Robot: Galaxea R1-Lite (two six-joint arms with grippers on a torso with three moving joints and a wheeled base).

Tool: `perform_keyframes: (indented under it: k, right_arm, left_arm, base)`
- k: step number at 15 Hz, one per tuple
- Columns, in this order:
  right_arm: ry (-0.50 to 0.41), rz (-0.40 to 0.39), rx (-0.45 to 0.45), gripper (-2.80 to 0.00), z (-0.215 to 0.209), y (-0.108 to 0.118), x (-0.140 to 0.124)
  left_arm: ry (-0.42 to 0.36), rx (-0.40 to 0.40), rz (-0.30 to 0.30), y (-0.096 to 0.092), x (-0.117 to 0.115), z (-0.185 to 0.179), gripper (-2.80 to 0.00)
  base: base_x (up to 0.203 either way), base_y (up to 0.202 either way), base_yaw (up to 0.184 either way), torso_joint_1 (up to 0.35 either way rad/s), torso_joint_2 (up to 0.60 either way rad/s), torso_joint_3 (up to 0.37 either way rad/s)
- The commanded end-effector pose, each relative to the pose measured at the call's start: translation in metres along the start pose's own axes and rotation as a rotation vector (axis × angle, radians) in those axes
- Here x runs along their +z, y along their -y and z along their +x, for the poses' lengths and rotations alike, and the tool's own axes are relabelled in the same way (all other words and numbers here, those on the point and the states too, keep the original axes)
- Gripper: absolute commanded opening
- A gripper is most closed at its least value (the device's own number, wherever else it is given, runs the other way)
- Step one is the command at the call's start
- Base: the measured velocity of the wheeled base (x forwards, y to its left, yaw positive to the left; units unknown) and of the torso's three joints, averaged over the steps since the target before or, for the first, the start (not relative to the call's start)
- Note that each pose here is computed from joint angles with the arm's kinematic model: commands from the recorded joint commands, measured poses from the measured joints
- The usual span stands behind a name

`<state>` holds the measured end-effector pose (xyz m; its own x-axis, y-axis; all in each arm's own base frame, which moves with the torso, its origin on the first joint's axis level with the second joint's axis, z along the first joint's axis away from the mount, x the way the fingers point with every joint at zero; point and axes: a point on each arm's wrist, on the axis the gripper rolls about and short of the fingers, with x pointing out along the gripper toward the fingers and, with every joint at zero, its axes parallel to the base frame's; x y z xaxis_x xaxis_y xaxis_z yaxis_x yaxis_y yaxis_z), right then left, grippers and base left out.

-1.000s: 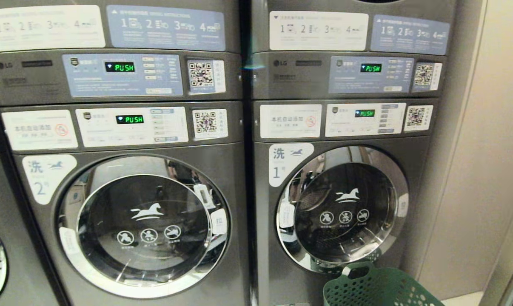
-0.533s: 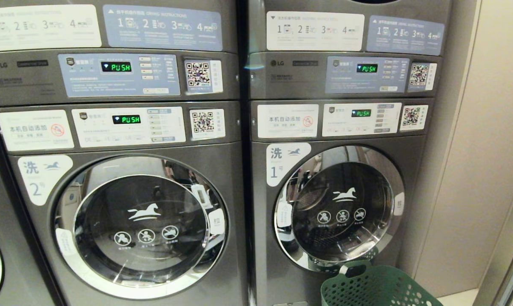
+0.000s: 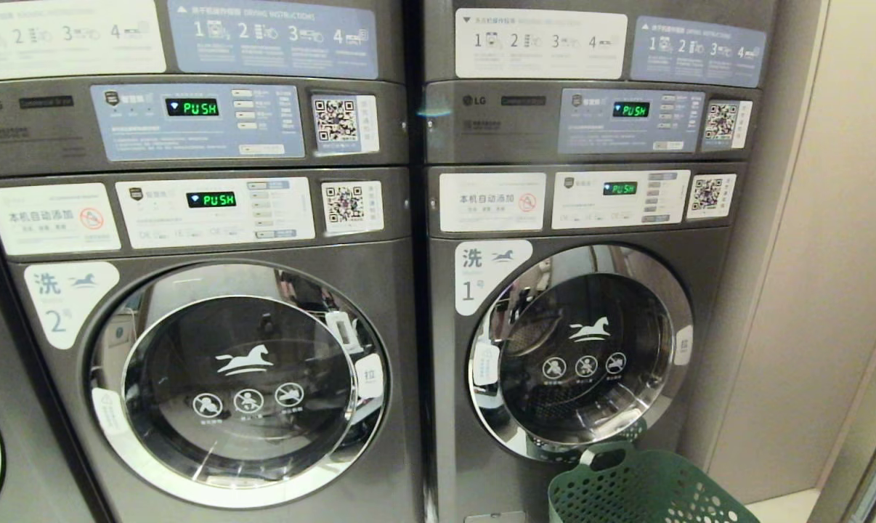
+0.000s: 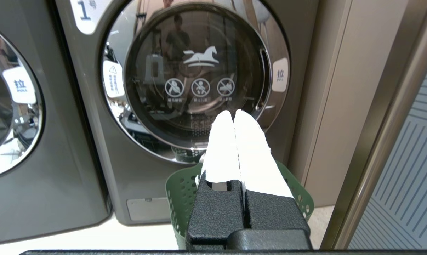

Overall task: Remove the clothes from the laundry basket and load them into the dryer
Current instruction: Take the clothes out of the basket

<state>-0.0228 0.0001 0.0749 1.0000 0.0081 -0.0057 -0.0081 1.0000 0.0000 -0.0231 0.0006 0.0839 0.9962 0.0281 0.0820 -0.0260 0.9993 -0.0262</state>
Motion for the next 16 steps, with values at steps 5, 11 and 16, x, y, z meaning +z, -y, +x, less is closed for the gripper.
perform_keyframes:
  k: [5,11,16]
  right_arm:
    - [0.000,0.000,0.001,-2.80,0.0000,0.0000,0.0000]
    - [0.000,0.000,0.001,-2.80,0.0000,0.0000,0.0000]
    - [0.000,0.000,0.001,-2.80,0.0000,0.0000,0.0000]
  left_arm:
    - [-0.027,0.002,-0.001,-0.0002,-0.0083,0.0015,-2.80]
    - [-0.026,0.002,-0.001,-0.0002,-0.0081,0.0015,-2.80]
    - [-0.028,0.002,-0.001,-0.0002,-0.0082,0.0016,-2.80]
  base:
    - [0.000,0.000,0.000,0.002,0.00,-0.188]
    - [0.000,0.000,0.000,0.003,0.00,-0.199]
    - [0.000,0.000,0.000,0.003,0.00,-0.199]
